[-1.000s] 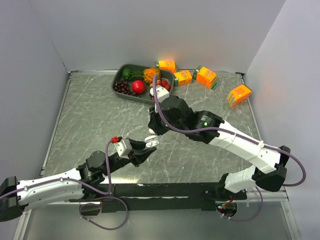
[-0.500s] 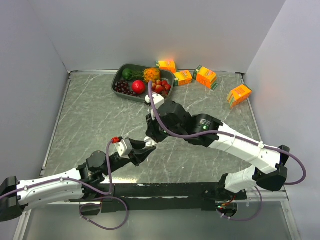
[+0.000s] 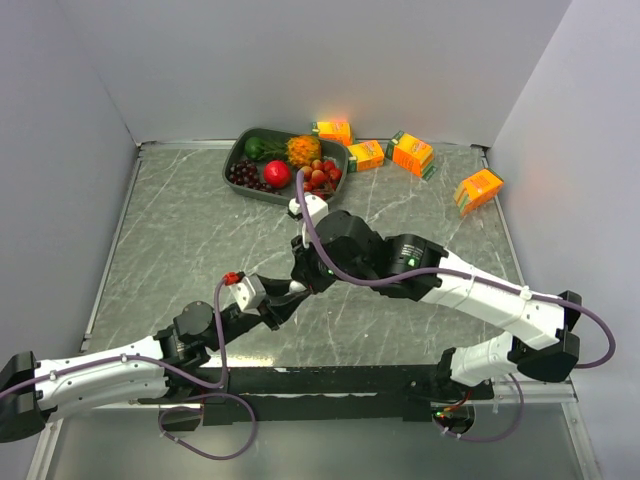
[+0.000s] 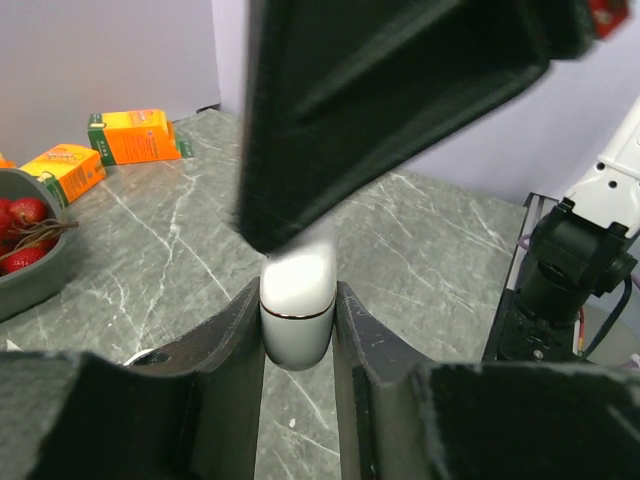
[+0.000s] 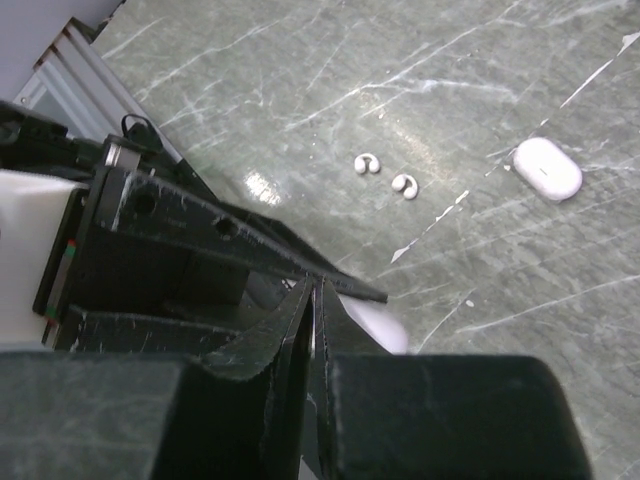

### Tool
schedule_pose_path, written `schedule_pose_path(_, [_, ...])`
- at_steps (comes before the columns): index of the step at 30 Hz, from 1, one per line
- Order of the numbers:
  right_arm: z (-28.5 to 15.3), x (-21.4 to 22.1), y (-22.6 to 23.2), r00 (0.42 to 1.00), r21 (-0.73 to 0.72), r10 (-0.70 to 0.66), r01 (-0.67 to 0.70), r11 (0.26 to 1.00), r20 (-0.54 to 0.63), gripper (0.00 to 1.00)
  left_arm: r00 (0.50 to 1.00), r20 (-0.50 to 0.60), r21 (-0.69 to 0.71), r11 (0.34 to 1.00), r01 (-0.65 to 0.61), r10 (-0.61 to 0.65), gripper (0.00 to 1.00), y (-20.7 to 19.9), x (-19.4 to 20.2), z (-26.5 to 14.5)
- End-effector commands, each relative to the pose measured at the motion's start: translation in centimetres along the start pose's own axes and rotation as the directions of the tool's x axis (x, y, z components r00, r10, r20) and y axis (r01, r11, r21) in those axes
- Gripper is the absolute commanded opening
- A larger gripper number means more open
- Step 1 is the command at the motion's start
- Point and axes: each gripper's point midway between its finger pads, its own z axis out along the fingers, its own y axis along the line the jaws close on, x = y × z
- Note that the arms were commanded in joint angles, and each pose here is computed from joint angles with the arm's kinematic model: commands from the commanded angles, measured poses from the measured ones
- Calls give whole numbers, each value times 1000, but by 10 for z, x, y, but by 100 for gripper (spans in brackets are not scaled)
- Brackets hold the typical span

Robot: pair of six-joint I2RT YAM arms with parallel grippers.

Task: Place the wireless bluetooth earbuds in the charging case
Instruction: Close the charging case.

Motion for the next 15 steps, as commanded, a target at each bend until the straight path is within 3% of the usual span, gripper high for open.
schedule_pose_path(1, [-20,3,0,1000,-4,20,-20,1000,15,11,993,118,-24,1000,11,-8,1,2,-42,7])
schedule_pose_path(3, [-23,1,-4,999,12,30,-30,999,30,11,993,120,-29,1000,12,-9,1,3,-43,7])
schedule_pose_path(6, [-36,-8,-13,994,46,59,-63,997,92,22,994,107,-47,999,17,-12,1,6,-40,8])
schedule_pose_path(11, [-68,-32,-57,940,157,145,-201,967,310,39,993,35,-136,983,121,-117,1,20,-20,18])
schedule_pose_path(14, [-77,-19,-86,910,194,208,-291,937,360,46,957,-72,-206,943,260,-280,2,36,5,37])
schedule_pose_path(15, [-77,-15,-91,904,198,230,-315,928,361,46,922,-208,-317,914,253,-328,2,60,48,36])
